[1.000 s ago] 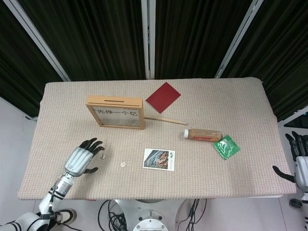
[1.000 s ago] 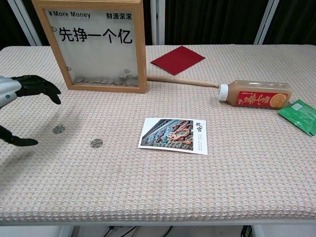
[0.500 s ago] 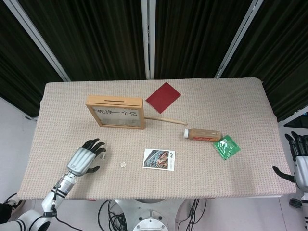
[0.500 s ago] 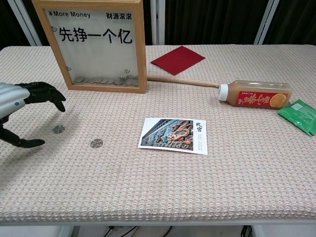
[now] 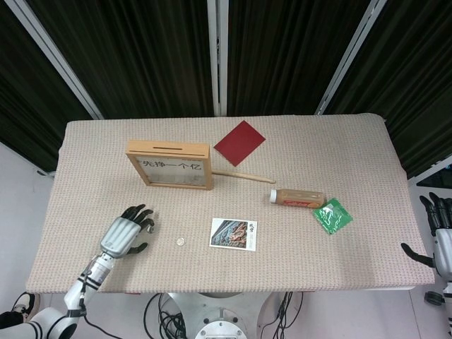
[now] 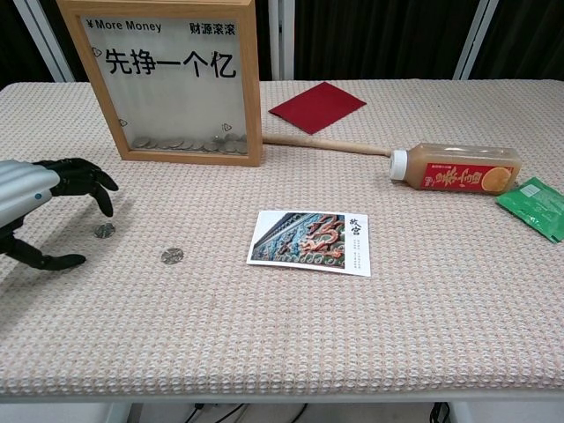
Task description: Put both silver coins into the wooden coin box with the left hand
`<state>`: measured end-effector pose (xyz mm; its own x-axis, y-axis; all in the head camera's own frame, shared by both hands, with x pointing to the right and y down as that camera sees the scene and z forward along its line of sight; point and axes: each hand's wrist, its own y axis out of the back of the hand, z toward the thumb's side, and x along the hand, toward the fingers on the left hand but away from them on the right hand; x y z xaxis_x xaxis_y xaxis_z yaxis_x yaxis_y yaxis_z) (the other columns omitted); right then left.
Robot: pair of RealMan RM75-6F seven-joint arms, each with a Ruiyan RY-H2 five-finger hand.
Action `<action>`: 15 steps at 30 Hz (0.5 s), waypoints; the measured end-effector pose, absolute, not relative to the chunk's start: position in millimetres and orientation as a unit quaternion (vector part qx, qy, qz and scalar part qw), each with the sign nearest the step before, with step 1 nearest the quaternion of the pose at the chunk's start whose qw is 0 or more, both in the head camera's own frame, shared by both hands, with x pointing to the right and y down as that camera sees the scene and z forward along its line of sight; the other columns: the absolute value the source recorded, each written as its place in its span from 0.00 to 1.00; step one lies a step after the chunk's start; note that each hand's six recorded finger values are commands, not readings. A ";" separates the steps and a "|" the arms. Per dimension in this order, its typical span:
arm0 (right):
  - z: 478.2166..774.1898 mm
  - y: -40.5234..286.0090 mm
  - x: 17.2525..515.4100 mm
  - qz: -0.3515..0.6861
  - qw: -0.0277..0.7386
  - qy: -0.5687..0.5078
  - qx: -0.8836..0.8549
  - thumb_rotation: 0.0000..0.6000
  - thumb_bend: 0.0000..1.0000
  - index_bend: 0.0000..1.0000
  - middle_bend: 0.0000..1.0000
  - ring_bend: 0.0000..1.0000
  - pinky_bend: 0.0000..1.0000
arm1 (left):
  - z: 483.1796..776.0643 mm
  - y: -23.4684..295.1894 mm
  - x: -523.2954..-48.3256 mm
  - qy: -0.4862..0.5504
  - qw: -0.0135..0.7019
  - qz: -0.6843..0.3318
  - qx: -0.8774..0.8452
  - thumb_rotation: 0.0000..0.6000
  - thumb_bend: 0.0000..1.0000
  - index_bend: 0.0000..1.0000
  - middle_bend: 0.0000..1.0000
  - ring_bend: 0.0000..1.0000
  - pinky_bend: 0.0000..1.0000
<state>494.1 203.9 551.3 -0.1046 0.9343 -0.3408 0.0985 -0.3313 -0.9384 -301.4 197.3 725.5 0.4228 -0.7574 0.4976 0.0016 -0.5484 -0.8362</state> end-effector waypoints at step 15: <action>553.2 204.4 495.4 0.590 0.353 -0.455 -0.566 1.00 0.08 0.00 0.00 0.00 0.00 | 733.5 197.5 -303.3 0.253 0.391 -0.483 -0.742 1.00 0.29 0.40 0.17 0.07 0.17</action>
<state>495.4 204.4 553.2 -0.1099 0.9316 -0.3465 0.0998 -0.3365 -0.9364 -303.3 197.5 733.5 0.4057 -0.7531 0.5180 0.0011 -0.5663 -0.8242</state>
